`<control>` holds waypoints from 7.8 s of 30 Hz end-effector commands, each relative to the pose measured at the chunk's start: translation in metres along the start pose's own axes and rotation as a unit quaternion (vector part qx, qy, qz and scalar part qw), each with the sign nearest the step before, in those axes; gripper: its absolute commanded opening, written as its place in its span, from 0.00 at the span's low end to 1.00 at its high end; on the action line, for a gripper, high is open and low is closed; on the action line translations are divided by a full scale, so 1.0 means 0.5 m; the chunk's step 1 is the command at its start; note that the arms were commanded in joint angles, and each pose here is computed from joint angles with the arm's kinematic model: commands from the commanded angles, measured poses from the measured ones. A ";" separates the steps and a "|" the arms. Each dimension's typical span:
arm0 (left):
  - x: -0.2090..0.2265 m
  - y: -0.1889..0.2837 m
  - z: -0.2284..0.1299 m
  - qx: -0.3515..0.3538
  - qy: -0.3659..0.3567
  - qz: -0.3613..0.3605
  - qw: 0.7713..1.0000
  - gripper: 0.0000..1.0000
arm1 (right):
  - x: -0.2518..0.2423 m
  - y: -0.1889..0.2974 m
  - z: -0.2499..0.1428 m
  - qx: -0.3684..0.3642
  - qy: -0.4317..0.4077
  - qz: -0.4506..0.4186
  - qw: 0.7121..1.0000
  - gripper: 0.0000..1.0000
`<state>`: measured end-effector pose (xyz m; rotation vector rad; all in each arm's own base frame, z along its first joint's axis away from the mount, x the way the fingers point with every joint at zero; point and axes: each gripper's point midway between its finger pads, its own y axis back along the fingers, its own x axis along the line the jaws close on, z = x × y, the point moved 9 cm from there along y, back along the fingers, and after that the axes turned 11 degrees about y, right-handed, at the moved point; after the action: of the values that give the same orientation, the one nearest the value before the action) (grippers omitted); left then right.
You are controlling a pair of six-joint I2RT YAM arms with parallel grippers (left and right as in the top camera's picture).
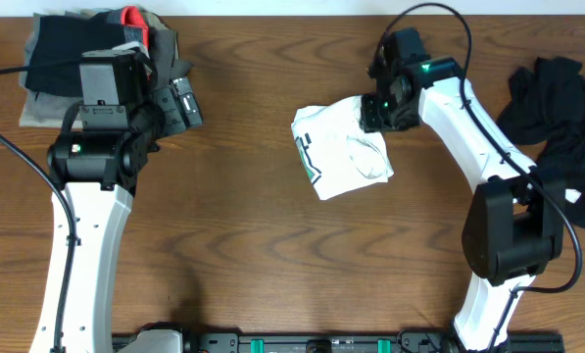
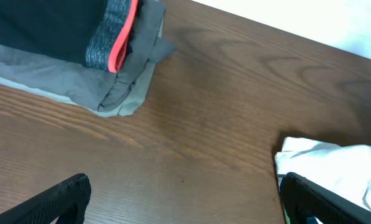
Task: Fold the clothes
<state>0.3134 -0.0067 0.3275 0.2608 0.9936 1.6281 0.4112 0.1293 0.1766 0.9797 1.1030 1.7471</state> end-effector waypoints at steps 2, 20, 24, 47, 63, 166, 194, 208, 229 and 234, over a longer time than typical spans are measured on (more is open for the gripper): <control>0.005 0.000 0.002 -0.004 -0.002 0.008 1.000 0.98 | 0.033 -0.021 0.010 -0.004 0.065 0.063 0.996 0.38; 0.005 0.000 0.002 -0.004 -0.002 0.008 1.000 0.98 | 0.063 -0.078 0.040 -0.027 0.100 0.122 0.987 0.01; 0.005 0.000 0.002 -0.004 -0.002 0.008 1.000 0.98 | 0.052 -0.024 0.090 -0.070 0.106 0.113 0.985 0.01; 0.005 0.000 0.001 -0.002 -0.002 0.009 1.000 0.98 | -0.090 0.022 0.081 -0.041 -0.028 -0.011 0.999 0.40; 0.005 0.000 0.001 -0.002 -0.002 0.009 1.000 0.98 | 0.012 -0.017 0.084 -0.041 -0.214 -0.049 0.975 0.73; -0.574 -0.345 -0.524 0.038 -0.470 -0.184 0.862 0.98 | -0.403 0.307 -0.070 -0.124 -0.313 -0.093 0.937 0.99; -0.343 -0.496 -0.464 0.153 -0.496 0.066 0.852 0.98 | -0.376 0.296 -0.042 -0.135 -0.281 -0.092 0.946 0.99; -0.417 -0.429 -0.388 0.065 -0.490 0.026 0.869 0.98 | -0.382 0.272 -0.048 -0.132 -0.282 -0.091 0.946 0.99; -0.406 -0.492 -0.348 0.039 -0.411 -0.002 0.911 0.92 | -0.381 0.272 -0.047 -0.132 -0.281 -0.090 0.946 0.99; -0.413 -0.490 -0.361 0.059 -0.411 -0.033 0.909 0.85 | -0.378 0.271 -0.046 -0.130 -0.280 -0.089 0.947 0.99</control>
<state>0.4408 -0.2691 0.1191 0.8971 0.3952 1.2586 0.4271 -0.0921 0.2596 1.0949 0.5394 1.2854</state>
